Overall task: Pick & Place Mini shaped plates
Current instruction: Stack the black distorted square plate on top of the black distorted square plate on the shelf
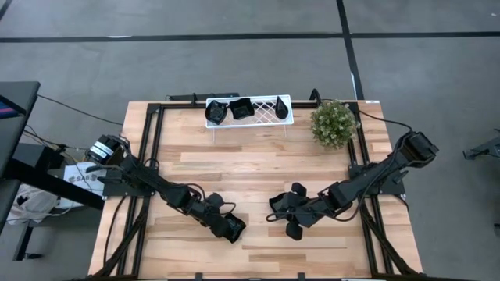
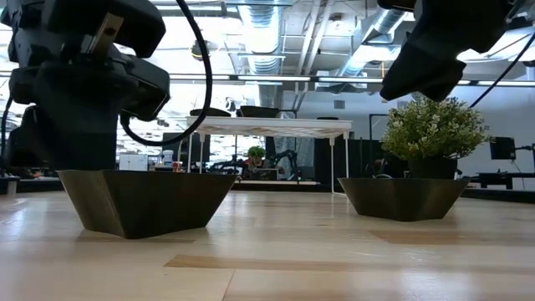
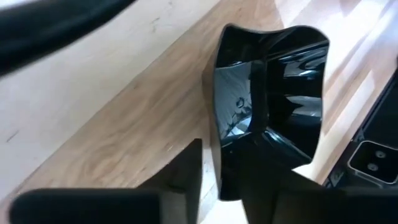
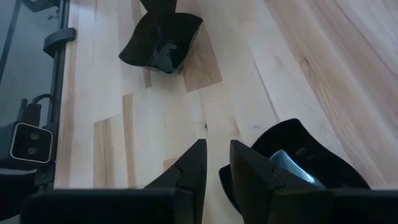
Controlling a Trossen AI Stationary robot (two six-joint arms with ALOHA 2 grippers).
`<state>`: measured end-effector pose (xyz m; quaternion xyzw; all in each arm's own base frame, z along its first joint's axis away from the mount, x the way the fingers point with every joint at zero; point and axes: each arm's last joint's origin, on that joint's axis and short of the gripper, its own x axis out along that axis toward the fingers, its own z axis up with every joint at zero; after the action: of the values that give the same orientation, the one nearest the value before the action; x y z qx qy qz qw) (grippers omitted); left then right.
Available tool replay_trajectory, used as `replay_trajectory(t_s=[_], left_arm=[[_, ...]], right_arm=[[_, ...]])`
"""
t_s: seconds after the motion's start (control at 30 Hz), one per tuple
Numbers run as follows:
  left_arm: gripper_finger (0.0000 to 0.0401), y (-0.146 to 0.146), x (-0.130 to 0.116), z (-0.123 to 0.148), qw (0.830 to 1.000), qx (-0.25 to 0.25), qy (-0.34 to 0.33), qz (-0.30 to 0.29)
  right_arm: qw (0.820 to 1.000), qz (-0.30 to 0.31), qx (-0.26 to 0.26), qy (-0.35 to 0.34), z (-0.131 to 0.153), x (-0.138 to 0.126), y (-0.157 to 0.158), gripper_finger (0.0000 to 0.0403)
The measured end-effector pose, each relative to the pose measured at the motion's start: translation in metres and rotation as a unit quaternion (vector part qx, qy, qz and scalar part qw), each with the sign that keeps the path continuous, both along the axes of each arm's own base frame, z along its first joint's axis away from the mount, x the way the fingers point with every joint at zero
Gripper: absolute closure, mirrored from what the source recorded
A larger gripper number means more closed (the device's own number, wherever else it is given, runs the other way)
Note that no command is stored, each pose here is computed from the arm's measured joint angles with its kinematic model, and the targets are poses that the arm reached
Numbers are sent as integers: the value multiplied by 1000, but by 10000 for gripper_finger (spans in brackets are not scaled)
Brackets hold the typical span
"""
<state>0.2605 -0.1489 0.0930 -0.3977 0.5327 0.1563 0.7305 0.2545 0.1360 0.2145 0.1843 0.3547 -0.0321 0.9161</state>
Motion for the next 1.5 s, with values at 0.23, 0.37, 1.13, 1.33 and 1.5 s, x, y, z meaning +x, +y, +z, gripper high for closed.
replay_trajectory(t_s=[0.23, 0.37, 1.13, 1.33, 1.5], left_arm=[[390, -1, 3, 2, 1000, -1, -20, 3], [392, -1, 5, 2, 999, 2, -31, 8], [397, 27, 0, 96, 976, 64, -197, 73], [397, 69, -14, 137, 959, 113, -236, 107], [397, 103, -21, 162, 942, 149, -274, 123]], right_arm=[[1000, 0, 4, -6, 1, 1, 0, 337], [1000, -1, 5, -8, 1, 1, 1, 337], [998, 9, -52, -29, 33, 6, -1, 337], [995, 7, -87, -50, 59, 10, -16, 337], [990, -4, -123, -62, 72, 20, -38, 337]])
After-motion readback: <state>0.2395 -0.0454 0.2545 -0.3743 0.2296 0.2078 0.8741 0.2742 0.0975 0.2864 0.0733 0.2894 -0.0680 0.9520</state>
